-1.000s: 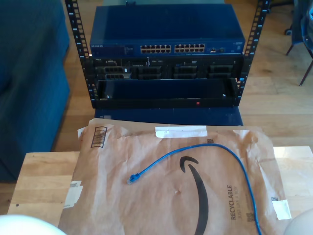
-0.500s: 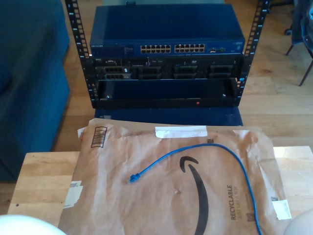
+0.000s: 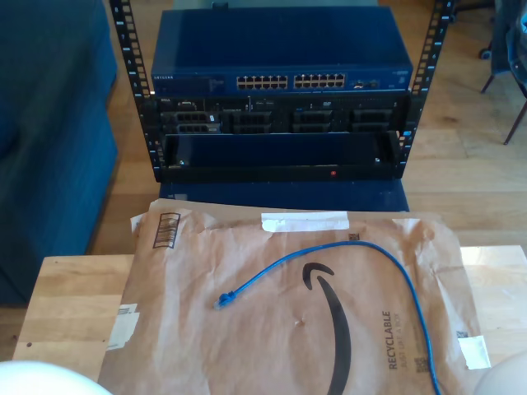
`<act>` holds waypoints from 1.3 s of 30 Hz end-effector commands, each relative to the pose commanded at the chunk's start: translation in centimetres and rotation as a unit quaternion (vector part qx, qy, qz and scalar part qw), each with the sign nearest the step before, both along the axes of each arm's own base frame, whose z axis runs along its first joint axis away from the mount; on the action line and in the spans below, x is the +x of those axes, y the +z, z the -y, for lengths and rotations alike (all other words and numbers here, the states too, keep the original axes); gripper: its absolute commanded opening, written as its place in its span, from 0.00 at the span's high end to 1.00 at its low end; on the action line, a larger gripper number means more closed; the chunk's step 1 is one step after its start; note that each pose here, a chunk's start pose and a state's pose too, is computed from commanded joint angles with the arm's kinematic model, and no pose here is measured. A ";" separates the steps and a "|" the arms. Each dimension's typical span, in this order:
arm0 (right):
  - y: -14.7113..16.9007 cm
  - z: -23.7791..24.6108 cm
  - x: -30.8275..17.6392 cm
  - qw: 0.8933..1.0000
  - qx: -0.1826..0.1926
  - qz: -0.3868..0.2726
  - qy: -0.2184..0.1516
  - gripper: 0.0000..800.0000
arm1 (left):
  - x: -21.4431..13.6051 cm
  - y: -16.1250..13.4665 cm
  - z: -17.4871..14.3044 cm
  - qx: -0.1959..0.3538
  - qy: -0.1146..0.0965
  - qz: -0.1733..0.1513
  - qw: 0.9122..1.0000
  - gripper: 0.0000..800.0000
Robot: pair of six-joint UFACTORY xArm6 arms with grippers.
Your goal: Grab the cable and plug it in
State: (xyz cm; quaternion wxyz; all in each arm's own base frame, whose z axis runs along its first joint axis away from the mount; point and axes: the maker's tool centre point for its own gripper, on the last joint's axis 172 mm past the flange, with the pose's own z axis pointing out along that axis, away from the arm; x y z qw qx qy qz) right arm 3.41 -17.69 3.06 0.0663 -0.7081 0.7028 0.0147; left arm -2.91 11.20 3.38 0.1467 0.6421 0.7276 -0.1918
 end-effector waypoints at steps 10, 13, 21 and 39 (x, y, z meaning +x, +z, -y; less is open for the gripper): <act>8.6 2.1 1.0 0.999 0.032 0.007 -0.005 0.00 | -0.3 1.7 -0.3 -0.016 0.001 -0.004 1.000 0.00; 10.2 3.2 1.1 0.999 0.022 0.002 -0.028 0.00 | -0.4 2.7 -0.7 -0.019 0.003 -0.006 1.000 0.00; 14.2 5.0 2.9 0.998 0.007 -0.004 -0.055 0.00 | 1.7 9.6 -3.6 -0.036 0.001 -0.020 0.999 0.00; 20.8 4.4 16.3 0.998 0.013 -0.033 -0.047 0.01 | 16.2 16.8 -5.5 0.061 -0.034 -0.085 0.994 0.00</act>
